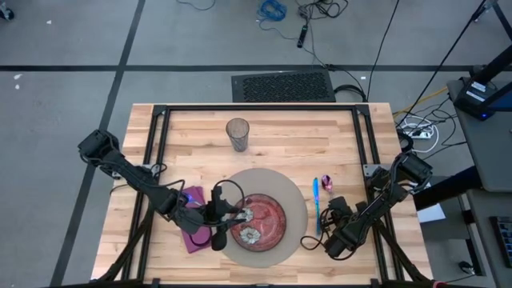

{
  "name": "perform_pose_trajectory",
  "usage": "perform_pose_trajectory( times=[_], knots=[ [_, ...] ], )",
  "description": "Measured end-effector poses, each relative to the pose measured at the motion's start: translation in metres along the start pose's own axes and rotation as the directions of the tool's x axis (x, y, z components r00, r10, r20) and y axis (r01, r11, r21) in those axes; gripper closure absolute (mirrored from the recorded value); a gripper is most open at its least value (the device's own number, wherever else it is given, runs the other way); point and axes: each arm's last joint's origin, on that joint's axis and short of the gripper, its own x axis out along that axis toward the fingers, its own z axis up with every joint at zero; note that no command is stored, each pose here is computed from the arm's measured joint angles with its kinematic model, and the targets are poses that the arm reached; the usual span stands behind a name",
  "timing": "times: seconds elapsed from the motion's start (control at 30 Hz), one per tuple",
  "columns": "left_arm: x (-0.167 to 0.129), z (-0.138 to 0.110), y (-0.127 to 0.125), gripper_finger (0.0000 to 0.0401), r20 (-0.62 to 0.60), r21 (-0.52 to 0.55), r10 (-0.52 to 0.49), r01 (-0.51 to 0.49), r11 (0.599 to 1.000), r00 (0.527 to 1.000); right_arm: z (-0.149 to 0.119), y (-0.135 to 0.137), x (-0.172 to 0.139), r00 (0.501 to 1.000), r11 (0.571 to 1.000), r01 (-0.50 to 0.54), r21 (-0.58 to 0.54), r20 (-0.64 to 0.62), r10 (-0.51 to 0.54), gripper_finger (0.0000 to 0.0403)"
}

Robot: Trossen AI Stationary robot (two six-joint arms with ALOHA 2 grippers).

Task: Set table place
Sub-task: Adjust the blue table knife and pink spoon, then adjust the pink table napkin

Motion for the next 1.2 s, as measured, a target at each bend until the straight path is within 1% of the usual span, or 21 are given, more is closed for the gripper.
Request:
perform_pose_trajectory(
  times=[0.5, 0.77, 0.93, 1.0, 1.1, 1.13, 1.2],
  knots=[
    [-0.003, -0.002, -0.004, 0.0294, -0.008, 0.011, -0.015, 0.015, 1.0, 1.0, -0.002, 0.005, -0.002, 0.999, 0.999, -0.051, 0.009, -0.011, 0.051, 0.0403],
    [-0.003, -0.002, -0.004, 0.0294, -0.009, 0.01, -0.014, 0.014, 1.0, 1.0, -0.004, 0.01, -0.011, 0.997, 0.997, -0.079, 0.01, -0.023, 0.079, 0.0403],
    [-0.003, -0.003, -0.004, 0.0294, -0.011, 0.013, -0.013, 0.013, 1.0, 1.0, -0.001, 0.005, -0.023, 1.0, 1.0, -0.011, -0.009, 0.016, 0.011, 0.0403],
    [-0.003, -0.005, -0.003, 0.0294, -0.031, 0.04, -0.004, 0.005, 0.999, 1.0, 0.003, 0.003, -0.032, 0.998, 0.999, 0.037, -0.021, 0.046, -0.036, 0.0403],
    [-0.005, -0.012, 0.003, 0.0294, -0.11, 0.137, 0.037, -0.022, 0.99, 0.993, 0.011, 0.001, -0.052, 0.991, 0.994, 0.099, -0.039, 0.098, -0.095, 0.0403],
    [-0.007, -0.015, 0.005, 0.0294, -0.144, 0.16, 0.056, -0.033, 0.987, 0.988, 0.014, 0.0, -0.059, 0.987, 0.993, 0.107, -0.057, 0.126, -0.099, 0.0403],
    [-0.013, -0.02, 0.012, 0.0294, -0.214, 0.182, 0.1, -0.061, 0.981, 0.972, 0.017, 0.002, -0.074, 0.981, 0.99, 0.087, -0.111, 0.184, -0.065, 0.0403]
  ],
)
